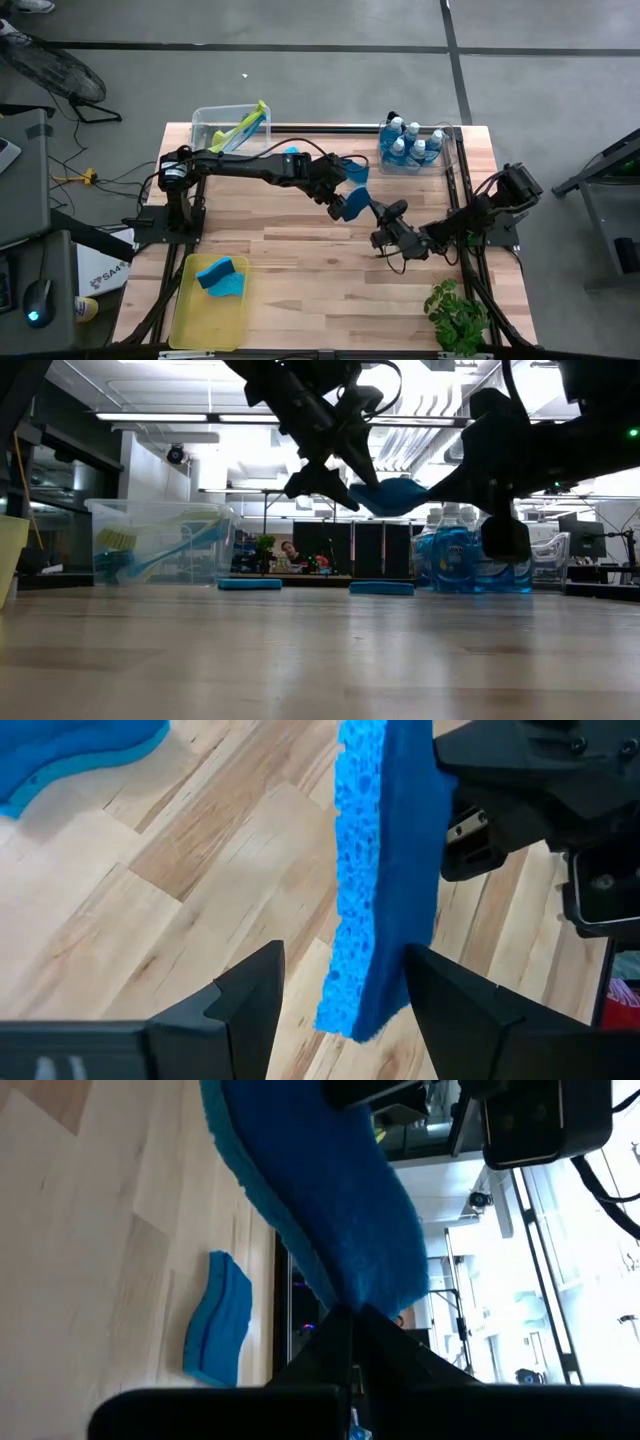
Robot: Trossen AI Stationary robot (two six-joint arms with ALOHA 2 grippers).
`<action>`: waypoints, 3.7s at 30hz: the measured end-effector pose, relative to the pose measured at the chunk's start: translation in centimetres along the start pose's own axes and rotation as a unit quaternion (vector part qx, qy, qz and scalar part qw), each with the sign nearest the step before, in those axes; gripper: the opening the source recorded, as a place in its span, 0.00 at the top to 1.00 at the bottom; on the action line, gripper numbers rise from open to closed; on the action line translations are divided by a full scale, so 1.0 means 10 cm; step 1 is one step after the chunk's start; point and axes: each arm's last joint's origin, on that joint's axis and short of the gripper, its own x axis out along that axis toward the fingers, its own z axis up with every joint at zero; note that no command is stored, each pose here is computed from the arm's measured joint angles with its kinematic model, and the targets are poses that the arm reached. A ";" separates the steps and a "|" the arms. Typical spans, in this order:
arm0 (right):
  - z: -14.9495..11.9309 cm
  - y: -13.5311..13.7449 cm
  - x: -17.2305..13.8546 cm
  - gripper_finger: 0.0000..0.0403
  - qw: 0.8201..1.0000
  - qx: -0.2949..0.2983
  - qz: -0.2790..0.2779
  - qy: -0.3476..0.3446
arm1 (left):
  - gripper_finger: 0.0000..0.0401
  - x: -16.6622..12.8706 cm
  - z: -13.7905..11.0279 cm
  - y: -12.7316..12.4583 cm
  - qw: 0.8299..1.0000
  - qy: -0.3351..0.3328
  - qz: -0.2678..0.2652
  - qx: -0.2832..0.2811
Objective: Pick & Place Kitchen Sink Supplies
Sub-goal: Put the bottom sponge into the yellow bin
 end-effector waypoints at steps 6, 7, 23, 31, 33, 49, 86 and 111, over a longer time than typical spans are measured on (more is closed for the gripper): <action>0.00 0.00 -0.01 1.00 1.000 -0.001 0.001 -0.003 | 0.49 0.00 0.00 0.00 1.000 0.002 -0.004 0.004; 0.00 0.00 0.00 1.00 1.000 -0.001 0.000 -0.001 | 0.49 0.00 0.00 0.00 1.000 0.004 -0.005 0.005; 0.00 0.00 0.02 1.00 1.000 0.011 0.005 -0.004 | 0.96 0.00 -0.02 0.00 0.999 0.014 -0.012 0.038; 0.00 0.01 0.00 0.86 0.997 0.080 0.005 -0.007 | 0.98 0.00 -0.02 0.00 0.999 0.015 -0.010 0.045; 0.01 0.01 -0.02 0.79 0.994 0.104 0.007 -0.011 | 0.98 0.00 -0.02 0.00 0.999 0.016 -0.009 0.045; 0.03 0.06 -0.25 0.47 0.947 0.320 -0.016 0.002 | 1.00 0.00 -0.01 0.02 0.999 0.002 0.018 0.048; -0.07 0.33 -0.25 0.48 0.879 0.429 0.207 -0.020 | 1.00 -1.32 -2.20 -1.07 0.926 0.121 0.359 0.001; -0.06 0.33 -0.26 0.48 0.875 0.433 0.215 -0.024 | 1.00 -1.52 -3.04 -1.00 0.901 0.149 0.400 -0.074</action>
